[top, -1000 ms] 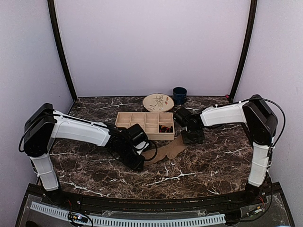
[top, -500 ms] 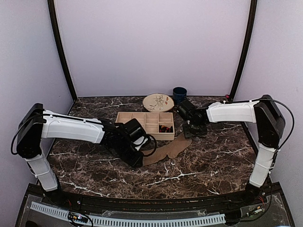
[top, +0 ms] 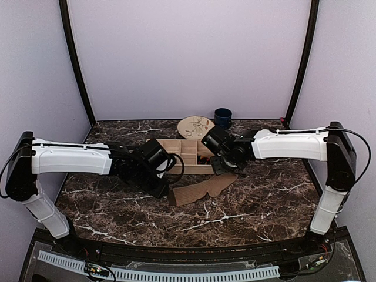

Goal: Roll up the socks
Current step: Move the sock to the center of the board, then pick up the sock from the center of the board.

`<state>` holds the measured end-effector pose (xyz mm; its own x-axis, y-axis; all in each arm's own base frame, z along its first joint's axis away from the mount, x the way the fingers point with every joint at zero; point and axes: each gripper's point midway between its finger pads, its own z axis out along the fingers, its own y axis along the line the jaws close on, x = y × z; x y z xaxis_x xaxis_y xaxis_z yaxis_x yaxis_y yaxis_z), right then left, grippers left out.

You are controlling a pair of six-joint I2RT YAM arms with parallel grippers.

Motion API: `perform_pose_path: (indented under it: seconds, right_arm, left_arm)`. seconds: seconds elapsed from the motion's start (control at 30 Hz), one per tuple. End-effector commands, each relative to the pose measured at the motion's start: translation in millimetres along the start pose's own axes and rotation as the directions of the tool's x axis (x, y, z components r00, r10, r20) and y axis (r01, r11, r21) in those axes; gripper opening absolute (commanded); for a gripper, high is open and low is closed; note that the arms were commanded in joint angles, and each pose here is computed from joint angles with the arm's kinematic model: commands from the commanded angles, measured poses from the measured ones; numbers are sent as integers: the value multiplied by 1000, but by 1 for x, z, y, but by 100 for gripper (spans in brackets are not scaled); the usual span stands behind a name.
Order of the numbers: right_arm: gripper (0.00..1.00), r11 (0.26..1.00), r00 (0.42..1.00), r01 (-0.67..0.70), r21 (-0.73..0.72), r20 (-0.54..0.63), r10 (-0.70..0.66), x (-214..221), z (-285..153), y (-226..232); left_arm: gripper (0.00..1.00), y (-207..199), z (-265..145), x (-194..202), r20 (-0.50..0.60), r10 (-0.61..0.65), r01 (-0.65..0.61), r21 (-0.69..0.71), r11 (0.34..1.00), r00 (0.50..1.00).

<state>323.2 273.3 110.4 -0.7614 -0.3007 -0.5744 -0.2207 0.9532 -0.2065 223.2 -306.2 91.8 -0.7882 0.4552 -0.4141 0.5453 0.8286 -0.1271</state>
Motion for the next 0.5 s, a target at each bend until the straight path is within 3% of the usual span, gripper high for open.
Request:
perform_pose_path:
  seconds: [0.0,0.1,0.17,0.23,0.47]
  right_arm:
    - [65,995,984,78,-55,164,-68,-29,-48,43]
    - [65,987,976,130,-92,189,-111,-27,-61,74]
    - [65,982,976,139,-125,187,-115,-25,-66,90]
    - [65,977,975,154,-147,184,-126,-22,-68,104]
    - [64,923,939,315,-223,211,-270,-10,-78,154]
  left_arm:
    - [27,39,-25,-5,85,-124,131,-83,988,989]
    - [30,59,-33,-3,132,-205,217,-84,973,970]
    - [42,68,-39,-3,162,-250,265,-73,962,955]
    - [44,76,-43,-1,182,-289,305,-68,950,940]
    - [55,96,-37,20,168,-422,439,-78,895,891]
